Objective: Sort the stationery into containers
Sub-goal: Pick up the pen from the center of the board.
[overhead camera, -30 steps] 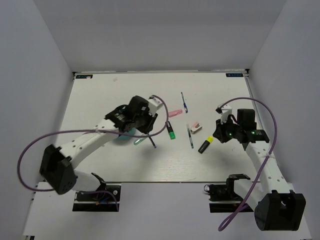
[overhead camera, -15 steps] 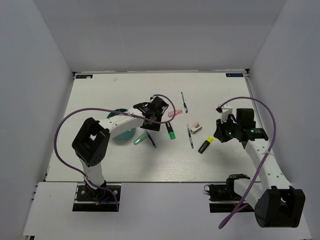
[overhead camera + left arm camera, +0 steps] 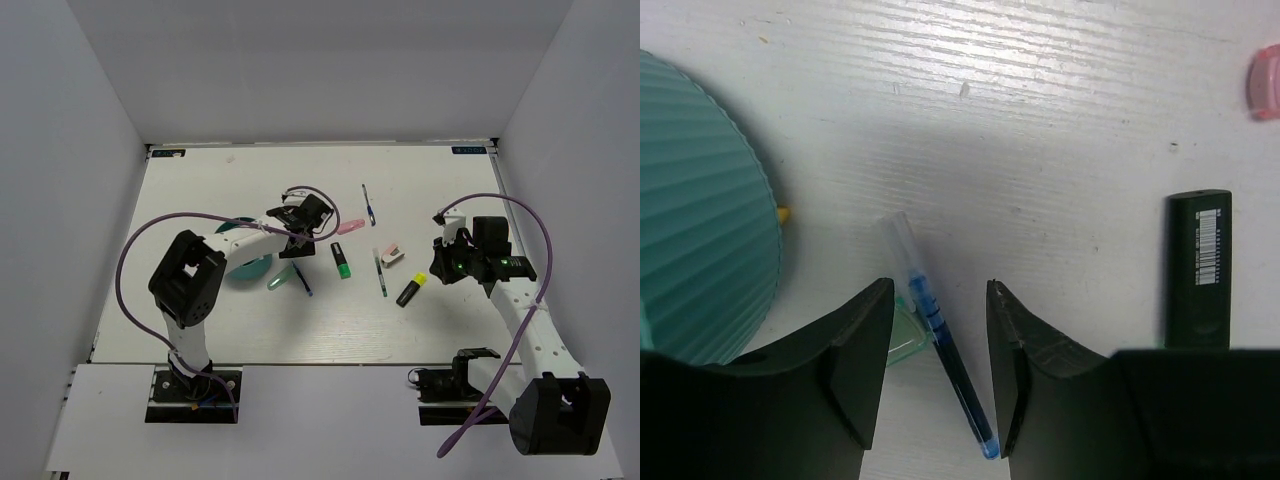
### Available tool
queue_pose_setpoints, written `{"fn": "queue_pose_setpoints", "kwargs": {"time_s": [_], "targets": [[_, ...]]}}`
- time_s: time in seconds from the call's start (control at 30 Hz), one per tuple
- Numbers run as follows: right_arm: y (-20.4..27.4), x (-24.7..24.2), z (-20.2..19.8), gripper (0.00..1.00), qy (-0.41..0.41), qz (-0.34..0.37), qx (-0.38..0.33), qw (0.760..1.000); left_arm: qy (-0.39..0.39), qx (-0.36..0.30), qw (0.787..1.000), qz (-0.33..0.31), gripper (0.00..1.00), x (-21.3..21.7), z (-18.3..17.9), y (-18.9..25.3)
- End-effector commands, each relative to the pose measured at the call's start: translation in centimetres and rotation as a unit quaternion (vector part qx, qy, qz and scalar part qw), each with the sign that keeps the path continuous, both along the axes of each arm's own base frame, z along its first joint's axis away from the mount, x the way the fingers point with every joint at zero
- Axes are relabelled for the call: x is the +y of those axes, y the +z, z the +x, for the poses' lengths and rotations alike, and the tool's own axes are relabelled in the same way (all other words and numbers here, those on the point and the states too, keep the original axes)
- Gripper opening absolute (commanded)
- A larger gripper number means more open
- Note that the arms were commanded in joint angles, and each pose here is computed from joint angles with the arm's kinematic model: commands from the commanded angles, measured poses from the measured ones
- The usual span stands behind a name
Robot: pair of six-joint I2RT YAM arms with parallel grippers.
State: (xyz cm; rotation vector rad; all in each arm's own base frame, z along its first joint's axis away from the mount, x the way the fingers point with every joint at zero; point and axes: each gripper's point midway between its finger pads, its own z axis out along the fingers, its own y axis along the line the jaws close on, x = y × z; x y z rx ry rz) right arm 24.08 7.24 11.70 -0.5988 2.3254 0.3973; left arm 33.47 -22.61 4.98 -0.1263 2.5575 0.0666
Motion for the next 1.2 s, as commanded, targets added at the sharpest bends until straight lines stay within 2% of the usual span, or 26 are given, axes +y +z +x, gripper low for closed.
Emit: {"fn": "queue_pose_setpoints", "kwargs": {"time_s": [0.0, 0.87, 0.93, 1.17], "targets": [[0.8, -0.4, 0.8, 0.02, -0.004, -0.006, -0.022, 1.000, 0.044, -0.027, 0.999, -0.012, 0.53, 0.4, 0.9, 0.8], [0.6, -0.8, 0.9, 0.02, -0.011, -0.017, -0.026, 0.999, 0.070, 0.006, 0.997, 0.025, 0.51, 1.4, 0.3, -3.0], [0.7, -0.8, 0.9, 0.02, -0.012, -0.016, -0.027, 0.999, 0.073, 0.010, 0.997, 0.025, 0.48, 1.6, 0.2, -3.5], [0.6, -0.9, 0.9, 0.02, -0.013, -0.018, -0.027, 0.999, 0.064, 0.019, 0.998, 0.007, 0.28, 0.7, 0.5, -3.9]]}}
